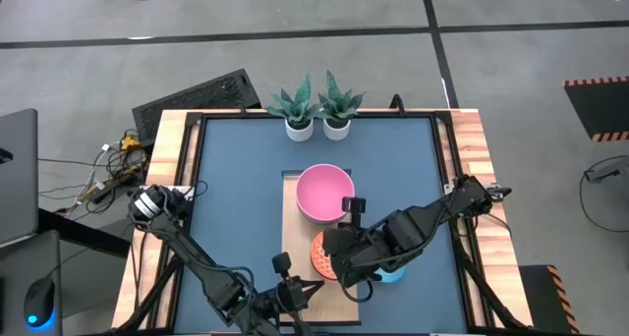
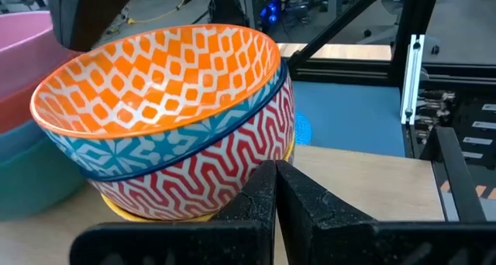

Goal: Place and stack bowls onto a shelf
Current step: Adjust the orange patterned bowl

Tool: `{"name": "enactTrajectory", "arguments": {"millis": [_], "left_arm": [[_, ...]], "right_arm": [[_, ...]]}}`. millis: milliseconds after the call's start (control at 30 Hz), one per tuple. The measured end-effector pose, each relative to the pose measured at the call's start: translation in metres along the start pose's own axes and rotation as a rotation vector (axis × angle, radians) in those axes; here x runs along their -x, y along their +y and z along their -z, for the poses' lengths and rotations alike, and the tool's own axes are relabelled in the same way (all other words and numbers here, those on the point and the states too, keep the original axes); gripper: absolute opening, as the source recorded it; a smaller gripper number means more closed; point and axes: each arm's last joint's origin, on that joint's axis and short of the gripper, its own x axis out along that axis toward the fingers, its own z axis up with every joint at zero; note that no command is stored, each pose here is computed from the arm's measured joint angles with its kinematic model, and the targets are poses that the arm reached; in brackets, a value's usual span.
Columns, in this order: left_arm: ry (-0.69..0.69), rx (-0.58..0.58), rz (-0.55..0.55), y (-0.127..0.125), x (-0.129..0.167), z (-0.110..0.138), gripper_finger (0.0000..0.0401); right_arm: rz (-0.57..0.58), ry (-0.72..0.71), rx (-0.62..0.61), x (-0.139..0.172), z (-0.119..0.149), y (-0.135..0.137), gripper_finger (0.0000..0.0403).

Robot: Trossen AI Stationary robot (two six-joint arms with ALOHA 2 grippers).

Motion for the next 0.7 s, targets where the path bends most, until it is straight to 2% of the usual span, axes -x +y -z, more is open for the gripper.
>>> {"name": "enactTrajectory", "arguments": {"millis": [200,333,433,533,700], "left_arm": [[-0.01,0.03,-0.004,0.0,0.006,-0.002,0.0],[-0.043,0.071,-0.003,0.007,0.02,-0.019,0.0],[-0.069,0.079,0.003,0.015,0.033,-0.033,0.0],[-0.096,0.061,-0.006,0.022,0.047,-0.046,0.0],[-0.12,0.008,-0.031,0.035,0.062,-0.06,0.0]], "right_arm": [[-0.092,-0.001,0.02,0.028,0.016,0.027,0.0021],[-0.109,-0.047,0.003,0.057,0.032,0.044,0.002],[-0.082,-0.132,0.038,0.073,0.043,0.065,0.002],[-0.051,-0.207,0.061,0.071,0.047,0.09,0.002],[-0.033,-0.25,0.063,0.043,0.039,0.116,0.002]]}}
